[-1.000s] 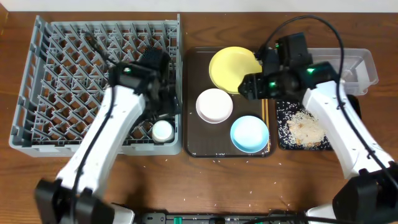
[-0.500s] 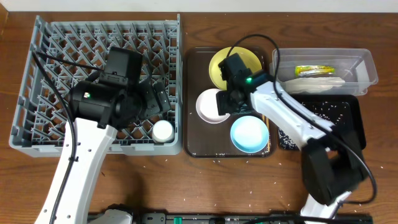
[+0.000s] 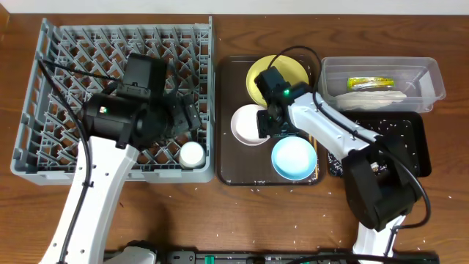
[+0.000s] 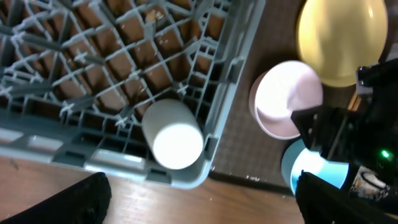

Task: Sort waste into correct bins and load items into the dishwasher

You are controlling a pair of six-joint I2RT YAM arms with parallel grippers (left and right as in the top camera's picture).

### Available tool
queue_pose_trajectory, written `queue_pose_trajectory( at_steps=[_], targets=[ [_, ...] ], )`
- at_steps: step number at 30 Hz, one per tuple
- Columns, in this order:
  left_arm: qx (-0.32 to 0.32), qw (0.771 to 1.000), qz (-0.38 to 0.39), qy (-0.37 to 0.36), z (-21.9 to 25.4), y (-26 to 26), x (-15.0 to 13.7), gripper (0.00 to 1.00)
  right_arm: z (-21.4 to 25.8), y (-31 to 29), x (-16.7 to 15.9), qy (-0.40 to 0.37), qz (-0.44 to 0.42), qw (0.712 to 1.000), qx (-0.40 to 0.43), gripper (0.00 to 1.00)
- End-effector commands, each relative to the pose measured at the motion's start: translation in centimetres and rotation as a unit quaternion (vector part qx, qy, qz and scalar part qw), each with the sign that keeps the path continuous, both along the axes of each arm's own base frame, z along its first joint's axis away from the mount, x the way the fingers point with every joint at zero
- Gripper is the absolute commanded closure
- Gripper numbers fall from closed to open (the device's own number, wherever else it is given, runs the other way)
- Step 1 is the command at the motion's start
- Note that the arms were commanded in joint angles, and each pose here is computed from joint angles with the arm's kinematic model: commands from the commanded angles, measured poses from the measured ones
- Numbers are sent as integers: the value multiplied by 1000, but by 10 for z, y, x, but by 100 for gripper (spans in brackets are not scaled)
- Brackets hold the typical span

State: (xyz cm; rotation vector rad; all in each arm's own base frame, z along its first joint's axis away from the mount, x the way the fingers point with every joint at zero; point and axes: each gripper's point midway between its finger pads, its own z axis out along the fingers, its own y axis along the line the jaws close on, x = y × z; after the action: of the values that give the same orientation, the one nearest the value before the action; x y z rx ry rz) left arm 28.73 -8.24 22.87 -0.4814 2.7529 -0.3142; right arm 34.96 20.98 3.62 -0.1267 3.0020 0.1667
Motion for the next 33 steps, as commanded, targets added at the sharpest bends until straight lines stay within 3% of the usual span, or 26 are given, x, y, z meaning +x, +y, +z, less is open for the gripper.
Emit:
queue_pose_trajectory(
  at_steps=[1, 4, 9, 12, 15, 22, 27, 33],
  targets=[
    [-3, 999, -34, -5, -5, -27, 8, 6, 92, -4, 33, -101, -12, 994, 50, 40],
    [-2, 997, -77, -1, -19, -61, 15, 7, 148, -33, 44, -163, -40, 983, 72, 33],
    [5, 992, -121, 22, -61, -109, 30, 11, 191, -98, 42, -197, -106, 972, 70, 29],
    [25, 990, -135, 23, -89, -128, 44, 12, 193, -126, 33, -187, -127, 973, 55, 26],
    [91, 982, -161, 22, -125, -127, 60, 12, 187, -140, 25, -166, -136, 976, 42, 22],
    [142, 943, -299, 21, -170, -135, 76, 14, 181, -141, 20, -155, -128, 979, 34, 21],
    [170, 931, -323, 26, -191, -130, 83, 14, 180, -141, 18, -151, -125, 980, 32, 20],
    [171, 931, -321, 17, -192, -132, 88, 14, 179, -142, 15, -145, -125, 981, 29, 15]
  ],
)
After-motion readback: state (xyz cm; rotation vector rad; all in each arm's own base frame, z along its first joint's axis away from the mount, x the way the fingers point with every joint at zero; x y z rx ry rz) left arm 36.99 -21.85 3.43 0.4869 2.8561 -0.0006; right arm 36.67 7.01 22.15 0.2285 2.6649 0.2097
